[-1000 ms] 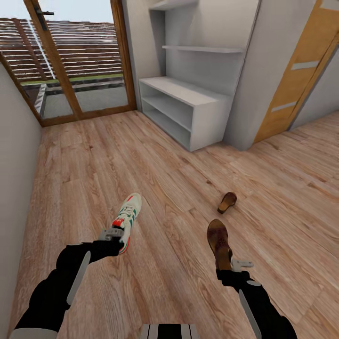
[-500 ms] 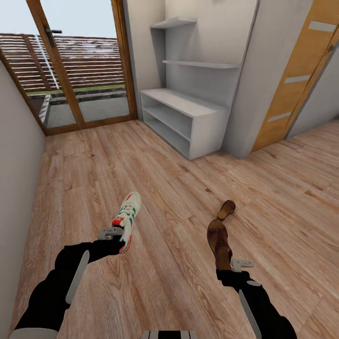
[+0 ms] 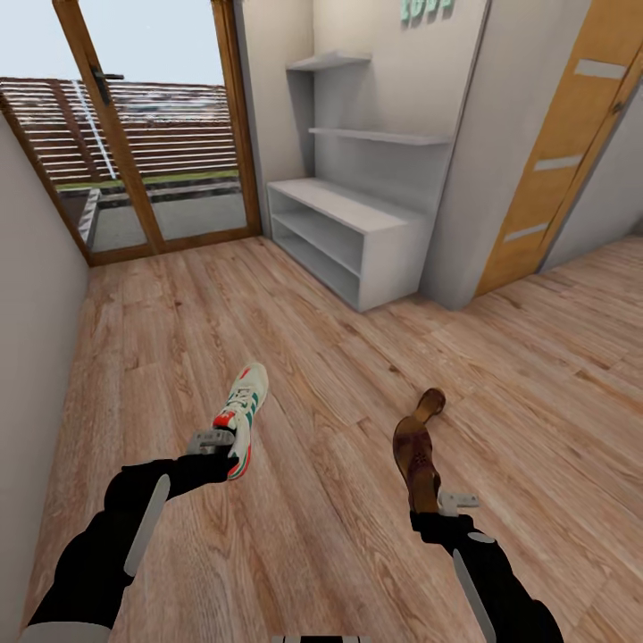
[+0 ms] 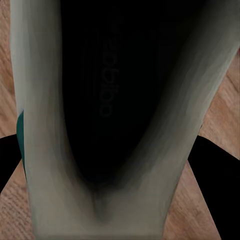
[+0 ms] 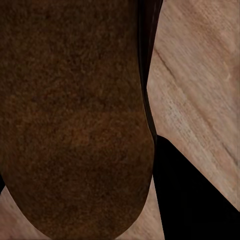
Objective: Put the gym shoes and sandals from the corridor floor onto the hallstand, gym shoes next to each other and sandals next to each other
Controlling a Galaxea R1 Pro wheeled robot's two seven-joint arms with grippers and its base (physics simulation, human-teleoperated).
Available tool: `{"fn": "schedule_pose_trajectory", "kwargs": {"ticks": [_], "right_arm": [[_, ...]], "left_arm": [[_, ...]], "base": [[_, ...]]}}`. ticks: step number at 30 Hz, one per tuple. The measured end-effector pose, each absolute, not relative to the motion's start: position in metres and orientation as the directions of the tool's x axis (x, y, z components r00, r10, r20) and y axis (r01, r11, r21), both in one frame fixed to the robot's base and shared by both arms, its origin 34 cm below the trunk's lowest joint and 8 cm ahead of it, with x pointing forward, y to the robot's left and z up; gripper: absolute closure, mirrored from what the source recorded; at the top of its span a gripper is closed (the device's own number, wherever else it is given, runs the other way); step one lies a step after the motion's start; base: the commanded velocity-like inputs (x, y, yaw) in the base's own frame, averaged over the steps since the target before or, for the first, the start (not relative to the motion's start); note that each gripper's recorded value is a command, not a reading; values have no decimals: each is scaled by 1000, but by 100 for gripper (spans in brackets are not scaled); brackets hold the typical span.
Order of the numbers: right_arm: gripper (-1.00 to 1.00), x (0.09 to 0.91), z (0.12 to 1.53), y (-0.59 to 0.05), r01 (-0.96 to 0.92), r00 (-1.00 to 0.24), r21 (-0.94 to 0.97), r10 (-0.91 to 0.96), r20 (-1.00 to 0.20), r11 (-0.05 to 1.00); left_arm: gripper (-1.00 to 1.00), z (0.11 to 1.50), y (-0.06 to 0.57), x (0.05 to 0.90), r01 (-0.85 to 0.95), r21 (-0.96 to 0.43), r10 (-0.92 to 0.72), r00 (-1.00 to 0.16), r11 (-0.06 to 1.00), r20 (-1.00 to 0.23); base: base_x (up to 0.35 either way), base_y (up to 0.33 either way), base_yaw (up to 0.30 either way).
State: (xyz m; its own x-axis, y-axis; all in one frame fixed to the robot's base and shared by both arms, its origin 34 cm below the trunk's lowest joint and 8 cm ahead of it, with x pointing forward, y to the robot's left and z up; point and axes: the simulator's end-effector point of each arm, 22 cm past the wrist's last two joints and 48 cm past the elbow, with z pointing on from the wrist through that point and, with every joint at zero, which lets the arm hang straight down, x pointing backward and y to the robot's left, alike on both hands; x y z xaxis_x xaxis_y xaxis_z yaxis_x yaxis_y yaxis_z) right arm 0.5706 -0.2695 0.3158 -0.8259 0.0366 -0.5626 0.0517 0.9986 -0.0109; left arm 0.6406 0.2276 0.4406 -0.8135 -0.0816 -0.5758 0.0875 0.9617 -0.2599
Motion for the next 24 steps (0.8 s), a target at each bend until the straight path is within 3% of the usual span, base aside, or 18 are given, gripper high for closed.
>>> {"fn": "schedule_pose_trajectory", "kwargs": {"ticks": [24], "right_arm": [[100, 573, 312, -270, 52, -803, -9, 36, -594, 999]], "left_arm": [[100, 442, 227, 640, 100, -256, -81, -787, 961, -612]], "base": [[0, 0, 0]]}}
